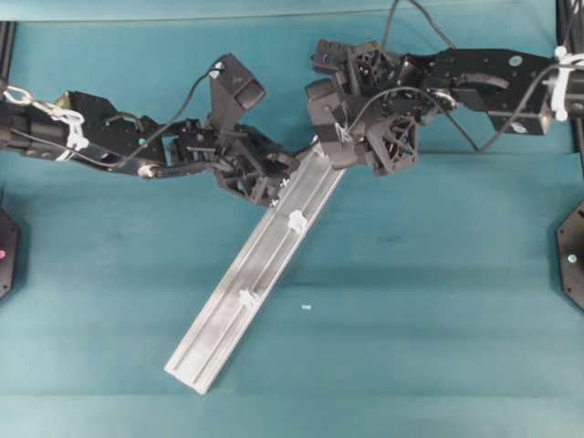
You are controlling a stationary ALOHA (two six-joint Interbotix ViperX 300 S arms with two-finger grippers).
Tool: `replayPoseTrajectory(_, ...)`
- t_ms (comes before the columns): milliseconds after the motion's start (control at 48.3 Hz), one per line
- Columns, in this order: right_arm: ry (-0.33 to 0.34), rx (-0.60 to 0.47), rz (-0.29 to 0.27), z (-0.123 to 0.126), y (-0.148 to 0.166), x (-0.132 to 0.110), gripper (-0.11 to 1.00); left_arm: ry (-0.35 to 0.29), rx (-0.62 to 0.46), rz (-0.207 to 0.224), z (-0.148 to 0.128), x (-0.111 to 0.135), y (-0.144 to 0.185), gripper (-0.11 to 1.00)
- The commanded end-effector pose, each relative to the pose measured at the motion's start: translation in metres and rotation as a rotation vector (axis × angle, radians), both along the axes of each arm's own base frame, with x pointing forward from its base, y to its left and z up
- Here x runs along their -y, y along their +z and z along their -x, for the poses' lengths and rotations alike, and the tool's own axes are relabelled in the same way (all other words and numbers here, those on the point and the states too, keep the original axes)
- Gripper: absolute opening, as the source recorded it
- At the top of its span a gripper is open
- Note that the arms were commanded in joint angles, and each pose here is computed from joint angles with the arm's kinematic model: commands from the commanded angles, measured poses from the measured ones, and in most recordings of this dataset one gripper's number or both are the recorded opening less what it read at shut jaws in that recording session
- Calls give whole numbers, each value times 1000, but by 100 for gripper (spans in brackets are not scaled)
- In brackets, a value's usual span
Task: Pass the USB cable through three rings with both arms.
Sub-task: 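Pull the plug through the first ring with the left gripper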
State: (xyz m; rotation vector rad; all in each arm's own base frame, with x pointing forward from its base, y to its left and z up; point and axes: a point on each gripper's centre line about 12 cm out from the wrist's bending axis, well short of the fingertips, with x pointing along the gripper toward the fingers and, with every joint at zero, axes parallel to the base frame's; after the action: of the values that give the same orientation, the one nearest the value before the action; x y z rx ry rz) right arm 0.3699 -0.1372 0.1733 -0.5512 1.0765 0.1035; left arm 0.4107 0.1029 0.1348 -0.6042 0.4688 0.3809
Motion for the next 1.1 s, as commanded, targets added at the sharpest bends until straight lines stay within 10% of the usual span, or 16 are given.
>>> replayPoseTrajectory(0, 20, 37, 7, -8, 7, -9, 80, -13, 93, -8, -1, 8, 39, 9)
replayPoseTrajectory(725, 90, 34, 11, -24, -14, -31, 66, -32, 118, 15, 3, 24, 54, 9)
replayPoseTrajectory(1077, 96, 33, 23, -27, -13, -29, 8, -44, 111, 13, 3, 28, 53, 9)
